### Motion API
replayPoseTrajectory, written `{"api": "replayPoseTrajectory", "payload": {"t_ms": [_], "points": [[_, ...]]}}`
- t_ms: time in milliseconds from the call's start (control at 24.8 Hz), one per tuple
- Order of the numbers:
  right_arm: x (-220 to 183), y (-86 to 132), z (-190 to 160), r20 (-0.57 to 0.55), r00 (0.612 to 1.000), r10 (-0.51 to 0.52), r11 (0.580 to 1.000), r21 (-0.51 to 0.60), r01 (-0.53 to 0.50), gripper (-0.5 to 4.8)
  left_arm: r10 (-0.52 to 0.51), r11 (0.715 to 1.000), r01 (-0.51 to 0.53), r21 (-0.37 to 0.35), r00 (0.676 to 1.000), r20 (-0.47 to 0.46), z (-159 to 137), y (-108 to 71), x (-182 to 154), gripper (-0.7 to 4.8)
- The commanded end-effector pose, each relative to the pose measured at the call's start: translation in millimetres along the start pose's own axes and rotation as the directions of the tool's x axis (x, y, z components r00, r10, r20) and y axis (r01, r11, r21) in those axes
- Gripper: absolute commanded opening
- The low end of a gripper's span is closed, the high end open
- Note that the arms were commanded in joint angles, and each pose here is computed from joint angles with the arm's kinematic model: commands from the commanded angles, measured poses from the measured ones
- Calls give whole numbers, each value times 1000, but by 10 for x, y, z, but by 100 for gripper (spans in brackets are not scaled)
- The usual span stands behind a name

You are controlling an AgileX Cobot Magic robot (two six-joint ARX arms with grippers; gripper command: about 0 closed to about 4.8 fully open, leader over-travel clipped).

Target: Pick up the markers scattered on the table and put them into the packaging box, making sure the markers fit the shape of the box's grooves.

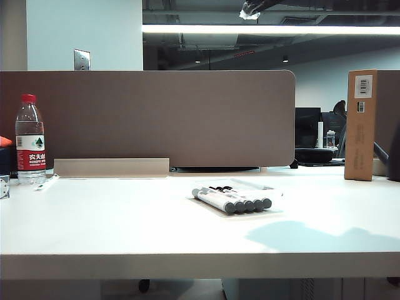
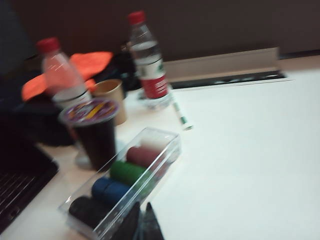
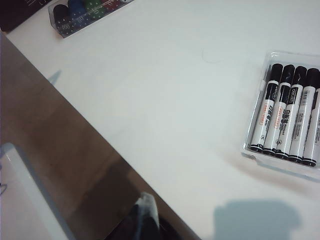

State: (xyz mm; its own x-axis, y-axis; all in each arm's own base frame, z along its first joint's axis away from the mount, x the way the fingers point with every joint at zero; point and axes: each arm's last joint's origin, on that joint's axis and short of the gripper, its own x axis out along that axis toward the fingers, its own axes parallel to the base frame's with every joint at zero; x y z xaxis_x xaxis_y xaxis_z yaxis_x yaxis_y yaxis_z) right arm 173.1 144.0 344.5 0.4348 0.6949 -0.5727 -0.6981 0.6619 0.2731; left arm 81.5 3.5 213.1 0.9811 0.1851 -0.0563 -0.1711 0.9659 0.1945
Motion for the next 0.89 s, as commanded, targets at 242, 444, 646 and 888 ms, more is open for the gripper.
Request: {"api": "replayPoseTrajectory", "payload": {"t_ms": [242, 444, 646, 888], "points": [[-19, 12, 24, 20, 1000, 5, 1000, -4, -5, -5, -173, 956, 192, -219, 979, 106, -305, -87, 134, -5], [-19, 12, 24, 20, 1000, 5, 1000, -4, -5, -5, -238, 935, 267, -235, 960, 145, -407, -140, 173, -4], [-19, 12, 24, 20, 1000, 5, 1000, -4, -5, -5, -243, 934, 278, -222, 955, 173, -377, -160, 165, -5], [-19, 12, 24, 20, 1000, 5, 1000, -4, -5, -5, -211, 942, 247, -228, 962, 172, -374, -150, 167, -5]]}}
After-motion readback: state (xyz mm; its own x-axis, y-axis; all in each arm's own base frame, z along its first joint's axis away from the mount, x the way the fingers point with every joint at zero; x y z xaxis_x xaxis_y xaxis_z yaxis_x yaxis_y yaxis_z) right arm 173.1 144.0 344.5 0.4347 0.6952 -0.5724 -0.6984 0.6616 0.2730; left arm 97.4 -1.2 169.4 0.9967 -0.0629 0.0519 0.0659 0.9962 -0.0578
